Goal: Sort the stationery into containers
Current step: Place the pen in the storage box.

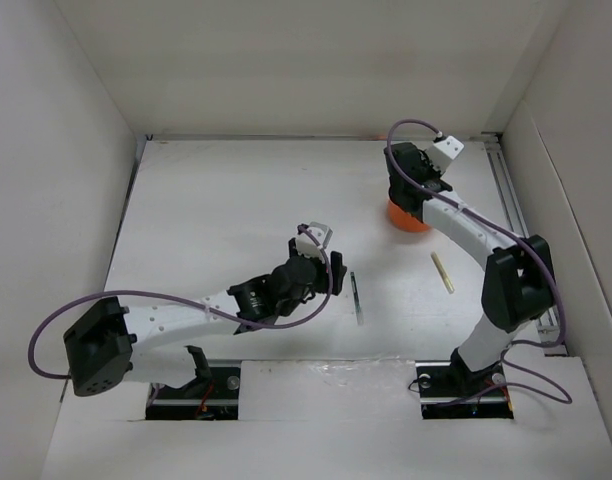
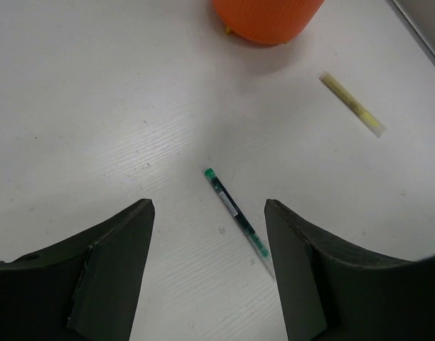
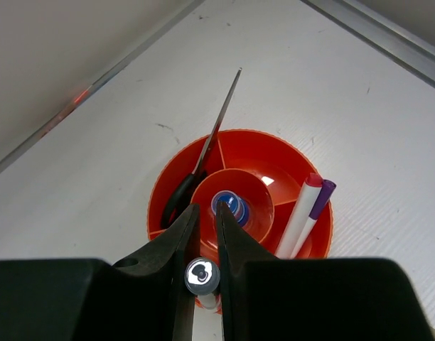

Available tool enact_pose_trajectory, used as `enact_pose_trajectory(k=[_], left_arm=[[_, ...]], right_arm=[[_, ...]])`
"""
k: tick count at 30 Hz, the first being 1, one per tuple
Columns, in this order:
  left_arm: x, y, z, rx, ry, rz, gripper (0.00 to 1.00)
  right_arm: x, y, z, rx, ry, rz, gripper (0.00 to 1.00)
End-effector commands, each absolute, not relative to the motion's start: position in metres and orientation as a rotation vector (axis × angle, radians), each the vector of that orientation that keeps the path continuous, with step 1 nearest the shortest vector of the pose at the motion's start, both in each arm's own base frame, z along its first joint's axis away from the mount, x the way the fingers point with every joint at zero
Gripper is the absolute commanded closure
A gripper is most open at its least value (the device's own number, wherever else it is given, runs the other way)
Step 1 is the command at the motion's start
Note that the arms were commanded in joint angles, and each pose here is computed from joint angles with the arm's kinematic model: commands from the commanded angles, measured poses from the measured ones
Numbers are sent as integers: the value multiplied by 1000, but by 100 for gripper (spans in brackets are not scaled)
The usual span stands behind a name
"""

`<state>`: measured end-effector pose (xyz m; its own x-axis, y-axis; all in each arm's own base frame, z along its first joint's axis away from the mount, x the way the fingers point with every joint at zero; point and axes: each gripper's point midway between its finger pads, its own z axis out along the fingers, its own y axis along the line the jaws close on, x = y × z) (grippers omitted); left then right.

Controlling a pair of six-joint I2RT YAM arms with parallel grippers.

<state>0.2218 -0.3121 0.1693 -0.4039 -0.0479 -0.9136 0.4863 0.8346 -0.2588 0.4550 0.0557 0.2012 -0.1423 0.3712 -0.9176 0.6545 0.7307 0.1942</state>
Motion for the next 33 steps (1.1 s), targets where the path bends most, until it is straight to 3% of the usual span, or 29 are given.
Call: enact_pose_trajectory(k=[1,6,14,19,24,31,33], left_arm=[[225,-325,189,313,1887,-670,40],[227,-329,184,333,1901,-691,46],[228,-340,175,367,1941,-676,44],[229,-340,167,382,1969,-651,45],[228,-347,164,405,1986,-660,49],[229,-358,147,441,2046,-639,74],[228,-362,141,443,2069,-619,76]], right_arm=[[462,50,218,857,1685,-318,100],[464,49,209,877,1683,-342,98],[462,57,204,864,1693,-347,61],[462,67,211,852,1694,-312,47],[453,76,234,859,1677,-214,43],[419,101,252,818,1722,-8,39],[410,112,251,795,1750,69,38]])
